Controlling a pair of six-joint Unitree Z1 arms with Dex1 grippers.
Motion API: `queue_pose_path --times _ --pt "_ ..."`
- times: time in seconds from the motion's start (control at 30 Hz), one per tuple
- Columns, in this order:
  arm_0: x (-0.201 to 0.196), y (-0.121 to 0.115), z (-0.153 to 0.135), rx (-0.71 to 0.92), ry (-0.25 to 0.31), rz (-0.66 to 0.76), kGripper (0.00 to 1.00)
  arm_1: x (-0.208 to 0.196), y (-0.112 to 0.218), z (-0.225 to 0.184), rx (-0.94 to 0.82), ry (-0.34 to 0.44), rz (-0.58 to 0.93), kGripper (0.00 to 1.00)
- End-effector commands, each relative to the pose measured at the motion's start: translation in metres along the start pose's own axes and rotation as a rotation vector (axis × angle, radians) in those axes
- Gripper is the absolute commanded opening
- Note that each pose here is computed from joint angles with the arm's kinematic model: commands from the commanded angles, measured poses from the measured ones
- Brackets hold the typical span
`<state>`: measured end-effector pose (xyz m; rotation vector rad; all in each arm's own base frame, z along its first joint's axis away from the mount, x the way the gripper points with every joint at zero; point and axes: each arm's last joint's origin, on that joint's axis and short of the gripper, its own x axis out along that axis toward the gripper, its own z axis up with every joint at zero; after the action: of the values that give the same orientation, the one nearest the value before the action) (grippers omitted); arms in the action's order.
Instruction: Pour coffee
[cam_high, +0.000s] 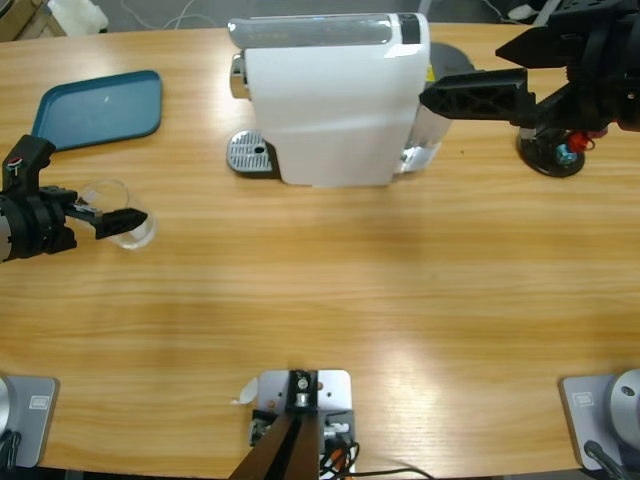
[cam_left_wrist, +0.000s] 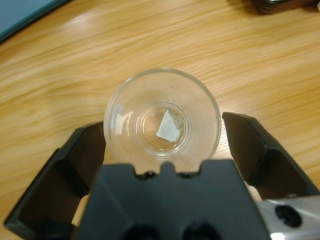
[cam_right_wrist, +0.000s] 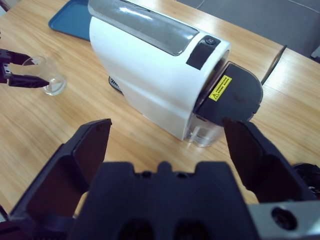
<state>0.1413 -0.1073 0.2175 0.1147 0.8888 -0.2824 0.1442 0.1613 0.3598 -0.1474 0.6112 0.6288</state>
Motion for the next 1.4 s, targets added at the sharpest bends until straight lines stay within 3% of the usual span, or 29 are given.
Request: queue_pose_path --times 0.03,0.27,0.33,0.47,0.57,0.67,0.83,1.07,1.17,1.4 --pt "0.010 0.001 -0.013 0.019 0.056 0.032 0.521 -0.004 -0.007 -0.017 0.006 0.022 -0.042 1.000" --pt "0.008 0.004 -0.018 -0.026 0.061 0.031 0.423 -0.004 -0.008 -0.018 0.011 0.015 -0.057 1.000" --pt "0.006 0.003 -0.016 -0.012 0.053 0.019 0.346 -0.005 -0.009 -0.019 0.011 0.015 -0.061 1.000" --pt "-0.005 -0.007 0.013 0.230 -0.033 -0.136 0.343 -0.009 -0.011 -0.025 0.011 0.016 -0.068 1.000" --pt "-0.003 0.007 0.041 0.368 -0.089 -0.254 0.341 -0.012 -0.012 -0.025 0.012 0.013 -0.070 1.000" --pt "0.006 0.024 0.066 0.616 -0.175 -0.382 0.264 -0.016 -0.015 -0.027 0.017 0.018 -0.081 1.000" --pt "0.038 0.048 0.107 0.641 -0.234 -0.479 0.264 -0.029 -0.027 -0.035 0.028 0.051 -0.111 1.000" --pt "0.101 0.046 0.130 0.706 -0.194 -0.576 0.264 -0.045 -0.041 -0.042 0.037 0.075 -0.159 1.000" --pt "0.112 0.038 0.131 0.727 -0.173 -0.584 0.264 -0.043 -0.043 -0.040 0.018 0.080 -0.166 1.000" --pt "0.123 0.014 0.145 0.765 -0.181 -0.602 0.264 -0.032 -0.042 -0.028 -0.024 0.097 -0.167 1.000"
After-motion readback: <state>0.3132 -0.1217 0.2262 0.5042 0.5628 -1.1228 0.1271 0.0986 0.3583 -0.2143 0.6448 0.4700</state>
